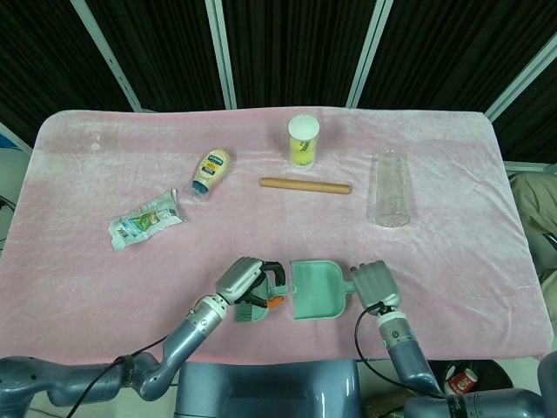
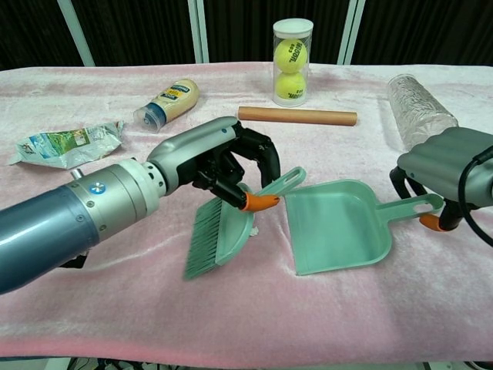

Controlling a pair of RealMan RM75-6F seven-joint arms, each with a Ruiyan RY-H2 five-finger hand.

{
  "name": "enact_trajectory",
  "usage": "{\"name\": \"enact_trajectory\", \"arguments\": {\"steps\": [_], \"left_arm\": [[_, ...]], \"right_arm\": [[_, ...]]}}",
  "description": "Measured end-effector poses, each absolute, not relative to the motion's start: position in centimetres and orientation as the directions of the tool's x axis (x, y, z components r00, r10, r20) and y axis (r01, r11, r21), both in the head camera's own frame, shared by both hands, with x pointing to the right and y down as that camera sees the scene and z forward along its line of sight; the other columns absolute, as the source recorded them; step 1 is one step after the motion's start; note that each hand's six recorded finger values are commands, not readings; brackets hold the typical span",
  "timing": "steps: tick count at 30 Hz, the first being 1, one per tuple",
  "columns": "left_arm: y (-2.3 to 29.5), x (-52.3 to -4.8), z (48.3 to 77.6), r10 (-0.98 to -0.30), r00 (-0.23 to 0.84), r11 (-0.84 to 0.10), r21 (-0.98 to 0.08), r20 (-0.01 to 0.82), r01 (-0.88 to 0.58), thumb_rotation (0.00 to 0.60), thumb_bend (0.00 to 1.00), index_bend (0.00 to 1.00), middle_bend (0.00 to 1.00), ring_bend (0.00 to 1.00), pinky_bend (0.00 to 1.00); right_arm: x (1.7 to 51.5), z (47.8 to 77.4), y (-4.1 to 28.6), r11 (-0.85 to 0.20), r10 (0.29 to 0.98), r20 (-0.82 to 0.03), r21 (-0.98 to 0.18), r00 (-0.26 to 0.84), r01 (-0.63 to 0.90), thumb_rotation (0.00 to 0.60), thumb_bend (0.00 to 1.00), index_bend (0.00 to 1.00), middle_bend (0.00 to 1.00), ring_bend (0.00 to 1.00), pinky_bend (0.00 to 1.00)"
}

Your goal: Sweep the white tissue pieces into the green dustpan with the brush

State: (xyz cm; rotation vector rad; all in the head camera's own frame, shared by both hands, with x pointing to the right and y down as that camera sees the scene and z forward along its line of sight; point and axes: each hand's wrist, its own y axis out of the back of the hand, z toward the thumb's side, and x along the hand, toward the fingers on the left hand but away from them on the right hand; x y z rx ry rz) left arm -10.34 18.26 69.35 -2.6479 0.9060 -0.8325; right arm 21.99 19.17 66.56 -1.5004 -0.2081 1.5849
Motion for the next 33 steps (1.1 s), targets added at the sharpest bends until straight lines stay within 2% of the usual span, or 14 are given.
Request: {"name": "enact_trajectory", "arguments": {"steps": [11,22,33], "left_arm": [[18.2,-6.5,69.6,-0.622,0.671,-0.782,-0.374,0.405,-0.499,0.600,0.40,0.59,0.61,0.91,1.00],[16.8,-3.2,67.7,-0.650,0.689,-0.755,-0.371,0.319,-0.541,0.600,0.40,0.58,0.61,0.91,1.00],[15.4,-3.6,66.1,-0.691,0.668,-0.719,-0.351,0.276,-0.599,0.600,0.40,0.59,0.61,0.91,1.00]], "right_arm": [[21.8,66.4,18.9,-0.572,0.692,-0.704,-0.669,0.157,-0.474,0.600,0.47,0.67,0.61,0.68,0.82],[21.5,66.6,19.6,-0.583,0.681,-0.713,-0.666,0.167,-0.465,0.600,0.47,0.67,0.61,0.68,0.82],[20.9,66.3,19.9,-0.577,0.679,-0.711,-0.670,0.181,-0.467,0.600,0.47,0.67,0.61,0.68,0.82]]}}
